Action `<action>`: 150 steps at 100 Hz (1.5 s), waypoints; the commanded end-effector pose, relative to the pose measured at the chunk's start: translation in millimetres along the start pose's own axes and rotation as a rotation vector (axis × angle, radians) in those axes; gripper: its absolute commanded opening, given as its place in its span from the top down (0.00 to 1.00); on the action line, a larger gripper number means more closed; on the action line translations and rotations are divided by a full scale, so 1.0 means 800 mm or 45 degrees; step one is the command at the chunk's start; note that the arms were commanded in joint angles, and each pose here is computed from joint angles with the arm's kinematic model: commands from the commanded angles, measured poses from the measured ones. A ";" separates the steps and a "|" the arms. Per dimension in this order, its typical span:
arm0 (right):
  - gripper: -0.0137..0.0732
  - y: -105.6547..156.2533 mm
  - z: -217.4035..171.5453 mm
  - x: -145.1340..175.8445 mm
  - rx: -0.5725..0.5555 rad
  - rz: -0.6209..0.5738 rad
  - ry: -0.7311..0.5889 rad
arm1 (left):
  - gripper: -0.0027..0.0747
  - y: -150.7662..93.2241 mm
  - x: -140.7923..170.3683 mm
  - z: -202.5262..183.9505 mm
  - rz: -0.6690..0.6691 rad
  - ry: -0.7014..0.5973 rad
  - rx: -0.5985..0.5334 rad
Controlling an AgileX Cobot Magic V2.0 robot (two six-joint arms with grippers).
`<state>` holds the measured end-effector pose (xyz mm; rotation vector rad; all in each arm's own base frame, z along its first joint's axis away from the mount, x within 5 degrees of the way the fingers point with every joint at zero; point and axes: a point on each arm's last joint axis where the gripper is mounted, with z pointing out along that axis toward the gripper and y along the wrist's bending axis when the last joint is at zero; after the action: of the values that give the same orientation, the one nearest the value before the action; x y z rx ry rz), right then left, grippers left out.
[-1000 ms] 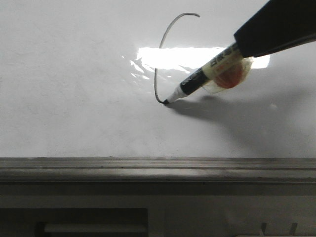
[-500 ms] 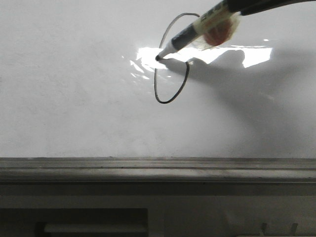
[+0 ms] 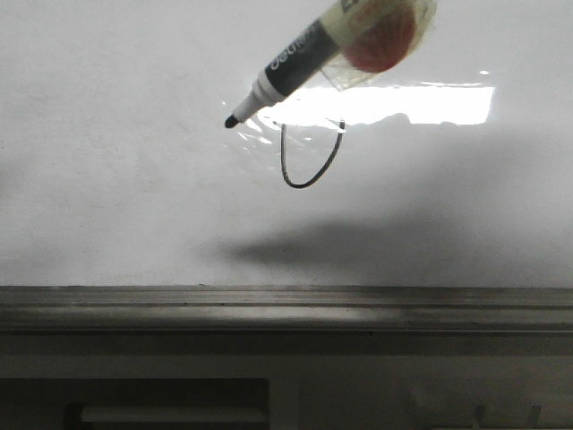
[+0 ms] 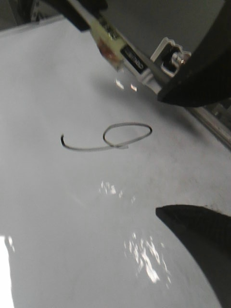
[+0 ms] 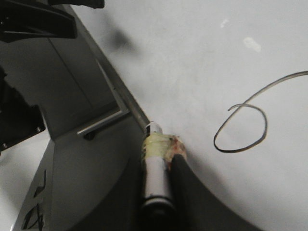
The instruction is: Write number 6 on whiteboard
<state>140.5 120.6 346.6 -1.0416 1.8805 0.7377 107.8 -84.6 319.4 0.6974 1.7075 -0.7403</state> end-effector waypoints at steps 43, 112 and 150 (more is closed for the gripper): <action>0.89 -0.001 -0.008 -0.046 -0.097 -0.033 0.020 | 0.46 -0.049 -0.034 0.096 0.213 0.110 0.367; 0.89 -0.001 -0.008 -0.047 -0.092 -0.033 0.017 | 0.83 -0.053 -0.028 0.135 0.295 0.175 0.305; 0.30 -0.005 -0.010 -0.045 -0.059 0.012 0.028 | 0.99 -0.047 -0.032 0.134 0.292 0.147 0.235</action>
<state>151.0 128.2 367.5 -1.1493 1.9246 0.7658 144.4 -196.7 306.8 1.2006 1.6612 -0.7168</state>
